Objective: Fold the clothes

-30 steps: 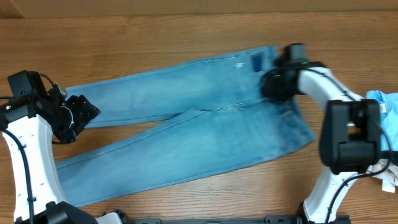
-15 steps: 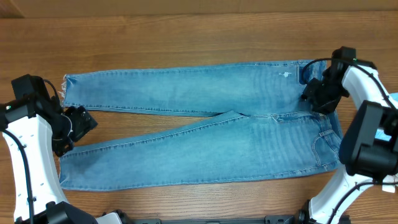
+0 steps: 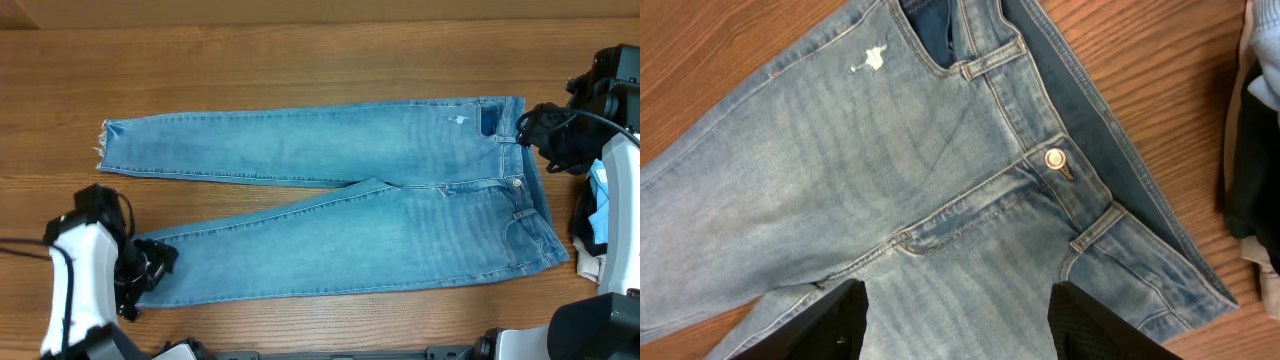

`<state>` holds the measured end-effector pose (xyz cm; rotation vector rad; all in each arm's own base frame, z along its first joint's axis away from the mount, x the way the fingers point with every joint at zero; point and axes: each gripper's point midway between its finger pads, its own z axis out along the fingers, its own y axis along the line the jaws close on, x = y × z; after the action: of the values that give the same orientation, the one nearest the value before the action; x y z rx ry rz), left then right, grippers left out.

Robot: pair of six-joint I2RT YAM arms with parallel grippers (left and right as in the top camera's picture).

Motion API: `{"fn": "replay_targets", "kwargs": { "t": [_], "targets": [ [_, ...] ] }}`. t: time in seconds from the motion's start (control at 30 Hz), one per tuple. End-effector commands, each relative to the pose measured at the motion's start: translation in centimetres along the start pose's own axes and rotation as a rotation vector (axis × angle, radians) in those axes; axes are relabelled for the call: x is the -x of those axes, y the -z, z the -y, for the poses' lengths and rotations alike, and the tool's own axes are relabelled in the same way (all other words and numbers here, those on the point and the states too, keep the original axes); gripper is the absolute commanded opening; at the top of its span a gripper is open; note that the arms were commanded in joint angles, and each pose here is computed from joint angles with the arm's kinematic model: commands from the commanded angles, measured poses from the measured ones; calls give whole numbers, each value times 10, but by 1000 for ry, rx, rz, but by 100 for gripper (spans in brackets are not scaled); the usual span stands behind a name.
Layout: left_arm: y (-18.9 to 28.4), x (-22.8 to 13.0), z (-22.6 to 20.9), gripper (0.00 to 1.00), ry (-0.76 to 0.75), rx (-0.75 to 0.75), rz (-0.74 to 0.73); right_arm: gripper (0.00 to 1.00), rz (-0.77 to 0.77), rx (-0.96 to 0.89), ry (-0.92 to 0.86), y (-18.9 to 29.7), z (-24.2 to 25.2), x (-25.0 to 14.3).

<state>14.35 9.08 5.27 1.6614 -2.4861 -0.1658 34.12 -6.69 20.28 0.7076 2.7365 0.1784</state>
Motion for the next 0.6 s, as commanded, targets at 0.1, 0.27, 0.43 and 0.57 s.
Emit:
{"fn": "replay_targets", "kwargs": {
  "t": [0.1,0.27,0.43,0.57],
  "targets": [
    [-10,51,-32,83,202,-51,155,63,-4,3,14,-5,-1,-1],
    [-41,48,-32,75,210,-28,108,63,-8,2,13,-5,0,-2],
    [-61,42,-33,73,201,-16,99,63,-8,2,14,-5,0,-2],
    [-70,52,-27,57,203,-48,159,63,-8,2,14,-5,0,-2]
  ]
}}
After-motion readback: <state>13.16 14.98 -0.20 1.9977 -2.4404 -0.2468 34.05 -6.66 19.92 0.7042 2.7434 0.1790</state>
